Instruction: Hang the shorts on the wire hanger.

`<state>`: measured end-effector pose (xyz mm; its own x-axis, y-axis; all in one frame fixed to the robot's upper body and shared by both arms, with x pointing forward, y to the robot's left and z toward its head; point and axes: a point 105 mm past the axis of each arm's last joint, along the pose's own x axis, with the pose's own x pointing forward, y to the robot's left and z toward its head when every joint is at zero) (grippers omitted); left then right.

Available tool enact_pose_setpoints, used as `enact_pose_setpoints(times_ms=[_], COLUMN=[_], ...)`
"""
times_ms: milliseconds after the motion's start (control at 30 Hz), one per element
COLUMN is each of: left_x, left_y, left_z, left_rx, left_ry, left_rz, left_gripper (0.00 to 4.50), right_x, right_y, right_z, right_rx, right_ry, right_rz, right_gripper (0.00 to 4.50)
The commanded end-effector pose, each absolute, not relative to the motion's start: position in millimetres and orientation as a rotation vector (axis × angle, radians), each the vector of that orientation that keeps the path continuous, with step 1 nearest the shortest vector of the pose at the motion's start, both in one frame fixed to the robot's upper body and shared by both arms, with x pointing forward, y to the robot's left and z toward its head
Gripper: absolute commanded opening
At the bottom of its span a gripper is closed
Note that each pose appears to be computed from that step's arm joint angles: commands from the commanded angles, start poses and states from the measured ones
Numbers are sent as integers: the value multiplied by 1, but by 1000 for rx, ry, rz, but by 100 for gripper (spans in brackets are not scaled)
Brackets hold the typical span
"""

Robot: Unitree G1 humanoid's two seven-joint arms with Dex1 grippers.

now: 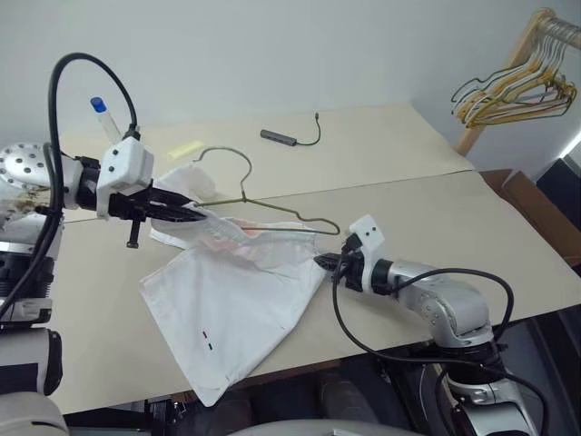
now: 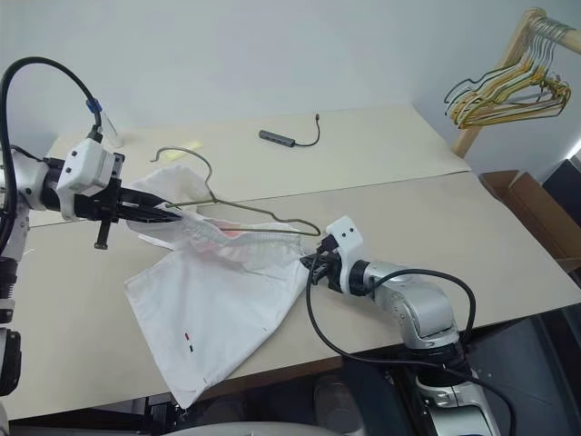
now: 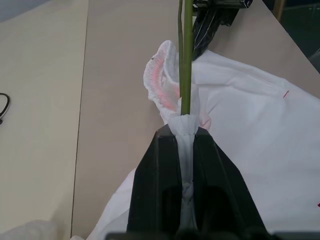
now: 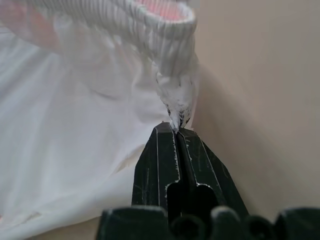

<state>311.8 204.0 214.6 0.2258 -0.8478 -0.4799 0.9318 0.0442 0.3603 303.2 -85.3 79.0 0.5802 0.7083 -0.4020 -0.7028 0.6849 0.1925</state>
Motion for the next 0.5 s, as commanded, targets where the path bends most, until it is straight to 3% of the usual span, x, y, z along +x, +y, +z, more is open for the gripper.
enact_pose_setpoints(times_ms=[33,500], left_x=[312,316], left_y=[206,217], left_z=[227,226], left_rx=[711,734], left_ry=[97,134], left_rz=[-1335,-1306], left_gripper=[0,0], right_x=[307,326], right_y=[-88,-144], right_z=[87,102], right_rx=[-33,-108], right_ry=[432,396], right_rz=[817,632], right_gripper=[5,5])
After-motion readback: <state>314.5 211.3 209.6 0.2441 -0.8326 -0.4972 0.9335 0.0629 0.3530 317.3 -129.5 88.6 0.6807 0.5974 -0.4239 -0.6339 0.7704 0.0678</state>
